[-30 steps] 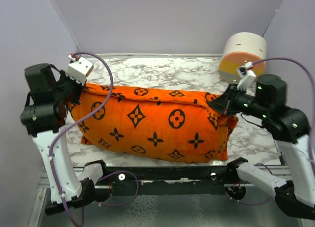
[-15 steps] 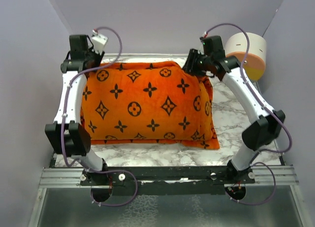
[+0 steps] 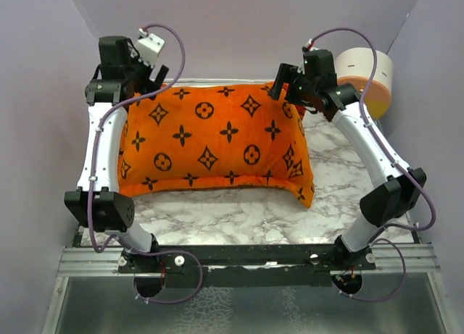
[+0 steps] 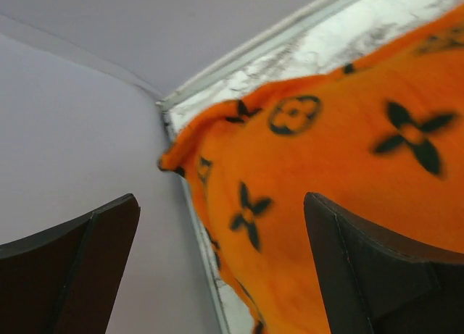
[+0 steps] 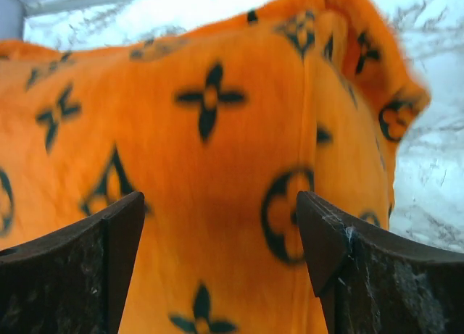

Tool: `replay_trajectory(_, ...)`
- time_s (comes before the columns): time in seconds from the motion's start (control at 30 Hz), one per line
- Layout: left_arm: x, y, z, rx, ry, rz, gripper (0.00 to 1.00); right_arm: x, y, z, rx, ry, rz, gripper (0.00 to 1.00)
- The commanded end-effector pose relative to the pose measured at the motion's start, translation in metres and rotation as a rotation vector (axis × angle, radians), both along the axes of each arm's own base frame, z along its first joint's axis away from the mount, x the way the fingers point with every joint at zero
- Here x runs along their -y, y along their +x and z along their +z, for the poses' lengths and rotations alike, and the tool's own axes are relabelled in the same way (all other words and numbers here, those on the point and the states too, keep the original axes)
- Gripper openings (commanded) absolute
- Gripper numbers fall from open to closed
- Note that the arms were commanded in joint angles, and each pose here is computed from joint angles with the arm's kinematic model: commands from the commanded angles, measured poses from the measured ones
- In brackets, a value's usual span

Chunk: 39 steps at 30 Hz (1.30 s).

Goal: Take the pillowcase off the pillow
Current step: Turn over the pillow at the center of the board.

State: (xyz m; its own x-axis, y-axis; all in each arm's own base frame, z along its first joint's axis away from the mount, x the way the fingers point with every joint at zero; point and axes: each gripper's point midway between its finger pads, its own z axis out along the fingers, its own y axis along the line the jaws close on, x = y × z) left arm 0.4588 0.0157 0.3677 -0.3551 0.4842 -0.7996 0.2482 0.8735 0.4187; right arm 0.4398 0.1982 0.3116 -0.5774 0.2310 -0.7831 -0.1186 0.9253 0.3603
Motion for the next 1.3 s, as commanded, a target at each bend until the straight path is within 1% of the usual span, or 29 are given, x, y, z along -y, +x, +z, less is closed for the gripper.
replay_trajectory(0.0,0.062,-0.043,-0.054,-0.177,-0.035,-0.227,0.99,0.009,-0.012,-0.019,-0.001,0.018,-0.027,0.85)
replay_trajectory(0.1,0.092,-0.067,-0.103,-0.28,-0.009,-0.326,0.99,0.005,-0.027,-0.038,-0.028,0.054,0.006,0.85)
replay_trajectory(0.17,0.095,-0.072,-0.135,-0.326,0.029,-0.336,0.94,0.002,-0.035,-0.051,-0.056,0.07,0.028,0.85)
replay_trajectory(0.23,0.085,-0.071,-0.16,-0.376,0.081,-0.306,0.87,0.001,-0.041,-0.062,-0.082,0.074,0.042,0.85)
replay_trajectory(0.3,0.072,-0.07,-0.179,-0.427,0.143,-0.273,0.74,0.0,-0.045,-0.066,-0.092,0.077,0.055,0.86)
replay_trajectory(0.37,0.061,-0.073,-0.188,-0.455,0.185,-0.259,0.59,-0.002,-0.048,-0.064,-0.084,0.086,0.077,0.86)
replay_trajectory(0.5,0.037,-0.079,-0.191,-0.436,0.246,-0.219,0.29,-0.014,-0.055,-0.052,-0.067,0.141,0.143,0.84)
replay_trajectory(0.53,0.032,-0.079,-0.192,-0.429,0.263,-0.207,0.25,-0.019,-0.059,-0.05,-0.071,0.165,0.17,0.83)
replay_trajectory(0.57,0.027,-0.081,-0.189,-0.418,0.275,-0.198,0.24,-0.025,-0.063,-0.046,-0.071,0.195,0.201,0.81)
replay_trajectory(0.63,0.025,-0.085,-0.186,-0.416,0.284,-0.198,0.24,-0.039,-0.071,-0.043,-0.081,0.259,0.252,0.79)
replay_trajectory(0.7,0.027,-0.088,-0.179,-0.408,0.274,-0.206,0.25,-0.055,-0.081,-0.041,-0.08,0.292,0.293,0.77)
replay_trajectory(0.73,0.029,-0.088,-0.172,-0.399,0.263,-0.211,0.29,-0.063,-0.086,-0.038,-0.074,0.3,0.311,0.77)
replay_trajectory(0.77,0.034,-0.088,-0.163,-0.389,0.244,-0.223,0.4,-0.071,-0.091,-0.037,-0.074,0.306,0.328,0.76)
replay_trajectory(0.83,0.049,-0.091,-0.14,-0.376,0.199,-0.257,0.68,-0.084,-0.099,-0.033,-0.073,0.319,0.357,0.75)
replay_trajectory(0.87,0.06,-0.092,-0.127,-0.358,0.182,-0.275,0.76,-0.09,-0.103,-0.03,-0.066,0.323,0.368,0.75)
replay_trajectory(0.9,0.071,-0.093,-0.114,-0.339,0.161,-0.299,0.79,-0.095,-0.105,-0.027,-0.06,0.327,0.377,0.74)
replay_trajectory(1.03,0.13,-0.103,-0.067,-0.26,0.056,-0.437,0.88,-0.111,-0.115,-0.013,-0.04,0.36,0.414,0.72)
replay_trajectory(1.17,0.182,-0.102,-0.028,-0.208,-0.086,-0.535,0.89,-0.116,-0.125,0.002,-0.016,0.396,0.436,0.69)
replay_trajectory(1.27,0.217,-0.096,-0.018,-0.216,-0.137,-0.571,0.89,-0.11,-0.136,0.015,0.007,0.435,0.435,0.69)
